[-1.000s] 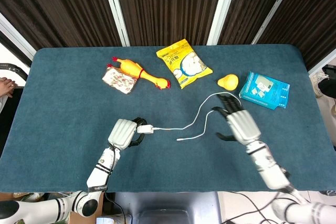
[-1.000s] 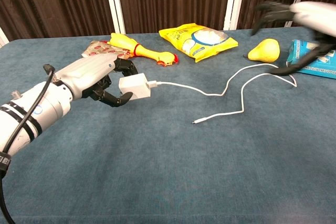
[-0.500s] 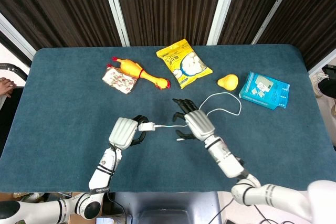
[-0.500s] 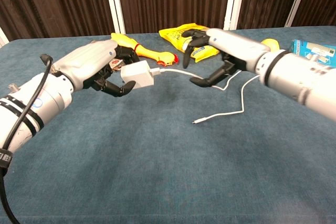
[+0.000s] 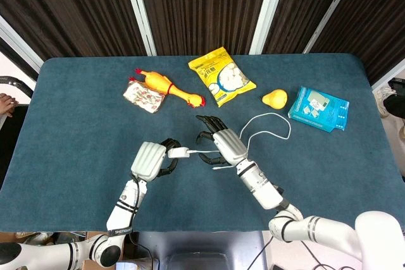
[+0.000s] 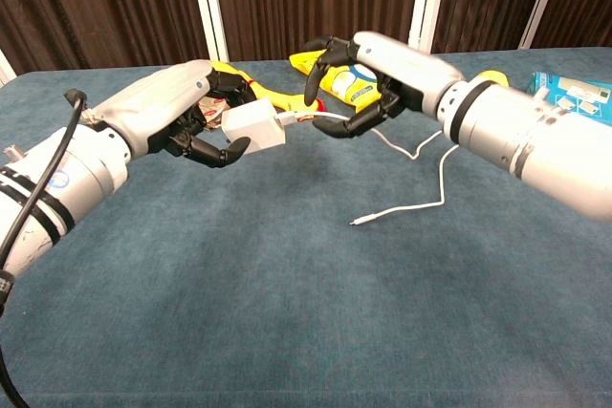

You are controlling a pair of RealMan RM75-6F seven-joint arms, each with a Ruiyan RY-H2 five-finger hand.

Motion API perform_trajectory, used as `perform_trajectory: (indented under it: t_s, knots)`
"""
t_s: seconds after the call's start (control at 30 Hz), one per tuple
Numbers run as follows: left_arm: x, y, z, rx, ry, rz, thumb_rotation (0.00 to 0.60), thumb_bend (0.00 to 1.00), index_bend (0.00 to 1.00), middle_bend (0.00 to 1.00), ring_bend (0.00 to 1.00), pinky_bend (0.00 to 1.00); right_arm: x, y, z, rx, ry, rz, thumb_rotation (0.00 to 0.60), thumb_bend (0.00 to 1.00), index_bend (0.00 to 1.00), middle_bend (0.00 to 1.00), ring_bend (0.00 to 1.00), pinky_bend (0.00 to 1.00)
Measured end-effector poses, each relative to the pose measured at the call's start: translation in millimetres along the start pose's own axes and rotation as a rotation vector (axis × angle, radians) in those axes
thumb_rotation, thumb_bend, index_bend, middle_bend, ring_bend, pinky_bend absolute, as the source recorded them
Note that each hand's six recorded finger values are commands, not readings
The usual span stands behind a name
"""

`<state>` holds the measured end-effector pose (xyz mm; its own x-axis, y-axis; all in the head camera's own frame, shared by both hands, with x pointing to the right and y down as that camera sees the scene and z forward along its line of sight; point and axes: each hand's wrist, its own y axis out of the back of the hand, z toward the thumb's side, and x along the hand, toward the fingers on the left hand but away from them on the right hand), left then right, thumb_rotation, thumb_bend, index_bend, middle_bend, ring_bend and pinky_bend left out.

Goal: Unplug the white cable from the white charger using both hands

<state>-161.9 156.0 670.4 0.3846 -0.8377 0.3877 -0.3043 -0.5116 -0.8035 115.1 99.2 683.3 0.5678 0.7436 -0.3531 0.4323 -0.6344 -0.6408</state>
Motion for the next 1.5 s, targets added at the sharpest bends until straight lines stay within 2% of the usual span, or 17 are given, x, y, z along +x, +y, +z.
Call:
perform_trajectory:
  t_s: [0.27,0.57,1.03,1.33,1.5]
  knots:
    - [0.7,0.0,6.1,-0.022,-0.009,-0.008,0.6,0.66,0.72,0.77,1.0,1.0,-5.5,-3.5,12.1,-0.079,0.014,0.062,0.6,0.45,0.59,0.15,0.0,0.0]
    - [1.1,3.3,8.8,-0.027,-0.012,-0.003,0.6,0.65,0.72,0.77,1.0,1.0,-7.9,-4.6,19.6,-0.058,0.018,0.074,0.6,0.45,0.61,0.15,0.0,0.0]
    - [-0.7,4.7,11.6,-0.026,-0.019,-0.009,0.6,0.65,0.72,0.77,1.0,1.0,-12.4,-8.8,25.6,-0.05,0.011,0.071,0.6,0.51,0.64,0.16,0.0,0.0]
    - [-2.0,6.6,13.8,-0.028,-0.027,-0.009,0.6,0.65,0.72,0.77,1.0,1.0,-15.9,-9.7,30.0,-0.067,0.0,0.043,0.6,0.55,0.82,0.29,0.03,0.0]
    - [-2.3,8.7,12.7,-0.026,-0.026,-0.005,0.6,0.66,0.72,0.77,1.0,1.0,-16.3,-8.1,32.8,-0.063,-0.003,0.025,0.6,0.55,0.86,0.3,0.07,0.0]
